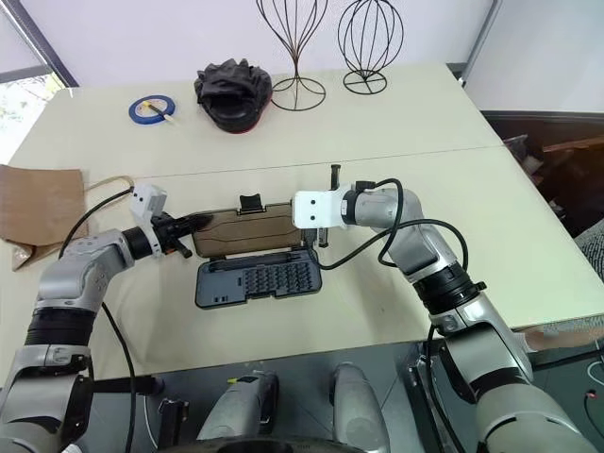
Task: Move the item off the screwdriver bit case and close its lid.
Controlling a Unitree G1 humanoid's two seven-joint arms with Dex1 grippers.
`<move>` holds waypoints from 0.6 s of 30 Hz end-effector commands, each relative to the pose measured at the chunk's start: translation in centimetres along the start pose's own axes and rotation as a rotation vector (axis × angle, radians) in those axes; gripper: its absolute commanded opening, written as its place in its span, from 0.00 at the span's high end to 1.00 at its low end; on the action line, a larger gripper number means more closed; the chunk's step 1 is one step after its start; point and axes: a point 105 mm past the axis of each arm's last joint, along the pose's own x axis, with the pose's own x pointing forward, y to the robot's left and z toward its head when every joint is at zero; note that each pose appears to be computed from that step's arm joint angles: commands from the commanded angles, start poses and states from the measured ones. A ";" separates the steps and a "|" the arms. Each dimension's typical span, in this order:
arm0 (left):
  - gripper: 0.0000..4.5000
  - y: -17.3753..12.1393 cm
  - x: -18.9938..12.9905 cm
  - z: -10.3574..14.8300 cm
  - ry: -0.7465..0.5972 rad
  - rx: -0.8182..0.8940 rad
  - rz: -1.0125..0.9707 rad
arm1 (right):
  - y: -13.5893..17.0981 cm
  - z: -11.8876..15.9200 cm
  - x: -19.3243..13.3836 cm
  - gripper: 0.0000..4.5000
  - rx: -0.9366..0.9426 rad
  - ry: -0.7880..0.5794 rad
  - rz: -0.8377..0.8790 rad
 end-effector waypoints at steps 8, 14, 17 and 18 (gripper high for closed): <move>1.00 -0.4 -0.2 0.8 -0.014 0.036 -0.022 | -1.7 1.1 -0.3 0.27 -0.029 -0.019 -0.050; 1.00 -0.6 -0.2 1.4 -0.029 0.049 -0.028 | -3.3 0.8 -2.8 0.01 0.046 -0.001 0.009; 1.00 -1.2 -0.2 2.4 -0.049 0.059 -0.049 | -4.7 0.5 -4.5 0.01 0.111 0.009 -0.014; 1.00 -1.4 -0.2 2.8 -0.054 0.067 -0.060 | -4.9 0.1 -5.1 0.01 0.116 0.019 -0.016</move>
